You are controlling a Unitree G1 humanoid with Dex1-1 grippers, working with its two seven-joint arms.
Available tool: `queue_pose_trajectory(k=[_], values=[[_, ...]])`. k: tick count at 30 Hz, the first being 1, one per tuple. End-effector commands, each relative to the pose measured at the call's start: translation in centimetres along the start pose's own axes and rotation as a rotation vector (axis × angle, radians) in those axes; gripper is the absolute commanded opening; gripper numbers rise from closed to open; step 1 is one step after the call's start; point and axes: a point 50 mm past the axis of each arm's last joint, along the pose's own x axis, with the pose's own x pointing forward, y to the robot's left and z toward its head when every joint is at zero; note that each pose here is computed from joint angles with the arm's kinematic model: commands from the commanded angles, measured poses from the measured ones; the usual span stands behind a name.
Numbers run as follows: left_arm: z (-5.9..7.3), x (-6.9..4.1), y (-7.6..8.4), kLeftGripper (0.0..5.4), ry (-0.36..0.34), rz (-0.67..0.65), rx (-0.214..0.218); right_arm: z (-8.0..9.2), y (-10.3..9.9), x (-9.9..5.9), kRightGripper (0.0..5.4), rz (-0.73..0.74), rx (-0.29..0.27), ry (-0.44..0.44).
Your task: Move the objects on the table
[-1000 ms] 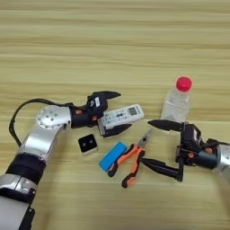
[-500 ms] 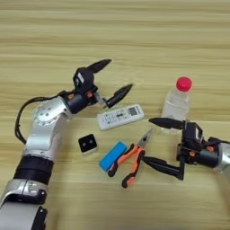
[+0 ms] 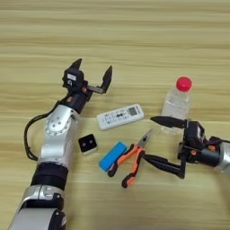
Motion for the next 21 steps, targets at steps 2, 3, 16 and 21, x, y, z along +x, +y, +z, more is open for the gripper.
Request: queue_pose_trajectory(k=[2, 3, 16, 21], values=[[-1.2, 0.2, 0.7, 5.36, 0.048, 0.103, 0.046, 0.5, -0.4, -0.2, 5.4, -0.002, -0.033, 0.003], [-1.3, 0.2, 0.8, 5.36, 0.054, 0.111, 0.064, 0.6, -0.4, -0.2, 5.4, -0.003, -0.038, 0.003], [-2.1, 0.3, 0.9, 5.36, 0.069, 0.133, 0.093, 4.6, -0.4, -1.0, 5.4, -0.016, -0.149, -0.106], [-2.2, 0.3, 0.9, 5.36, 0.068, 0.128, 0.093, 7.4, 0.5, -1.1, 5.4, 0.0, -0.177, -0.223]])
